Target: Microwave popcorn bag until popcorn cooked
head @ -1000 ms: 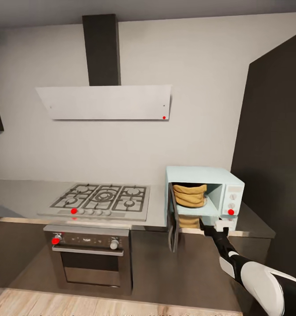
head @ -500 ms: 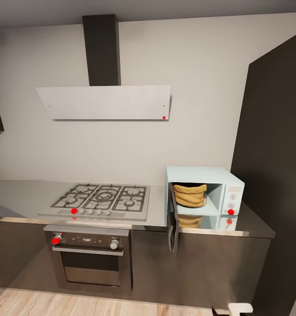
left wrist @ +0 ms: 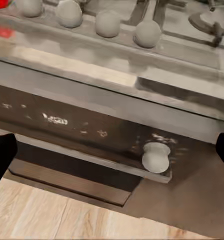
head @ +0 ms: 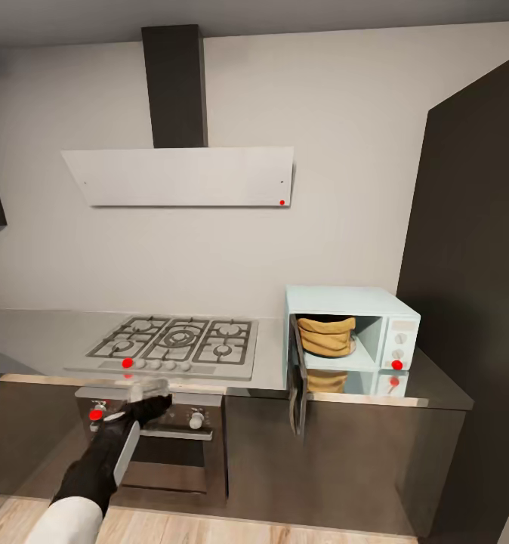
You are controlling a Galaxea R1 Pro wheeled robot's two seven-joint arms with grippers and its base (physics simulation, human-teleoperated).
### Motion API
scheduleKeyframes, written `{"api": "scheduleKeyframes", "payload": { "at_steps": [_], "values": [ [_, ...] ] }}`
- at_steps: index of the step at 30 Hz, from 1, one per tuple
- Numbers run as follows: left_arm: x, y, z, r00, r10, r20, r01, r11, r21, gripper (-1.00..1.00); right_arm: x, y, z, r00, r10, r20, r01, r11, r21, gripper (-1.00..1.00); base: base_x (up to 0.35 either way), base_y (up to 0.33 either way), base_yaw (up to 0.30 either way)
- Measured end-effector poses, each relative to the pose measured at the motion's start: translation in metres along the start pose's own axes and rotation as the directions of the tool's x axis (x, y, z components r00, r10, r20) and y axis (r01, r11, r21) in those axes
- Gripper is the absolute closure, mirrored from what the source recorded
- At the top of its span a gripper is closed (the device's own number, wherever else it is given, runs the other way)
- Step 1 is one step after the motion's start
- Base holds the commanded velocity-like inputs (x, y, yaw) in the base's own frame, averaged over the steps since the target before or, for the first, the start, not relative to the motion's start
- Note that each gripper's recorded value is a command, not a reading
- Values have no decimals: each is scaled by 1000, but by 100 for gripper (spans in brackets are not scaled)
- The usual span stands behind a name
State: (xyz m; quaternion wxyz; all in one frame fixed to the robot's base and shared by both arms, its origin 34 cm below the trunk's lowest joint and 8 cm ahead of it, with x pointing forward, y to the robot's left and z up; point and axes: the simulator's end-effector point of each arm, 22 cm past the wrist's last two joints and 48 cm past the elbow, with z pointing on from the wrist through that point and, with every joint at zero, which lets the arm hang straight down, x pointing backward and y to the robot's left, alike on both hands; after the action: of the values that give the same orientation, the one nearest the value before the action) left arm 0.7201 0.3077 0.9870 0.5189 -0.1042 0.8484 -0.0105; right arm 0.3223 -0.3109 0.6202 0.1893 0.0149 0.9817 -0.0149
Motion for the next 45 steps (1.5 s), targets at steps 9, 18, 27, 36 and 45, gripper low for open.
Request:
{"api": "scheduleKeyframes", "payload": {
  "at_steps": [9,18,27,36,45],
  "values": [
    [-36,-95,4,994,103,42,-109,980,168,-100,3,9,0,1000,2,-7,-2,1000,-13,-100,0,0,-171],
    [-47,-67,6,989,133,58,-142,967,213,-100,18,16,-1,999,2,-32,-3,999,-42,-100,0,0,-235],
    [-57,-10,10,984,169,63,-178,969,173,-100,26,17,-1,999,2,-47,-4,999,-47,-100,0,0,-234],
    [-37,-101,-19,986,159,57,-164,824,542,-100,32,24,-1,998,1,-59,-6,997,-76,-100,0,0,-233],
    [-35,-107,-18,986,157,59,-163,815,556,-100,40,25,-2,997,0,-75,-6,997,-81,-100,0,0,-226]
  ]
}}
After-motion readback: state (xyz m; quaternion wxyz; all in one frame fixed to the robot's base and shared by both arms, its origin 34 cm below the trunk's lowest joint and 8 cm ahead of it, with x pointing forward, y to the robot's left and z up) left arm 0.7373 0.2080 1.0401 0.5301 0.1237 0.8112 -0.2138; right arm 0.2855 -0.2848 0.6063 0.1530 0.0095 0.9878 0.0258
